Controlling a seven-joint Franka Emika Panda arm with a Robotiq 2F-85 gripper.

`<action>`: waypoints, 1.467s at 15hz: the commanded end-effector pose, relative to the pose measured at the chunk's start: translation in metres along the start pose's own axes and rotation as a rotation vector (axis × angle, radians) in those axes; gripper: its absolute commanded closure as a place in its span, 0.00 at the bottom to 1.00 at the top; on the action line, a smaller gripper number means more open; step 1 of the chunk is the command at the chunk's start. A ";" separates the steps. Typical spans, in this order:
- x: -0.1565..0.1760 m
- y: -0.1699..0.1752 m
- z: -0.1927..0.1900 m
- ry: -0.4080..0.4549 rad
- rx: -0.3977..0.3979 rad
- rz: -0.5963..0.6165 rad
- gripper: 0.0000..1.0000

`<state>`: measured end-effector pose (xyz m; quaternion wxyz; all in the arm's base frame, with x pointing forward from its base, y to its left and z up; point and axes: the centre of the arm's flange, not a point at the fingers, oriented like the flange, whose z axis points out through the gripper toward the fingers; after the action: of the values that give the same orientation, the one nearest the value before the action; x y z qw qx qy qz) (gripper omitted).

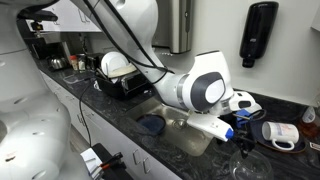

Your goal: Put the glass cup inside the sink

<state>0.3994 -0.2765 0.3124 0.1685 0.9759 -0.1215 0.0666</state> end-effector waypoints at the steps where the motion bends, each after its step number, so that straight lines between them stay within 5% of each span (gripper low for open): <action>1: 0.012 0.002 0.023 -0.023 -0.005 0.023 0.00; 2: 0.012 0.002 0.027 -0.029 -0.005 0.032 0.25; 13: 0.019 0.000 0.029 -0.039 -0.009 0.067 0.95; 22: 0.023 -0.023 -0.017 -0.010 0.056 0.082 0.98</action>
<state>0.4262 -0.2745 0.2953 0.1599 0.9722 -0.1593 0.0621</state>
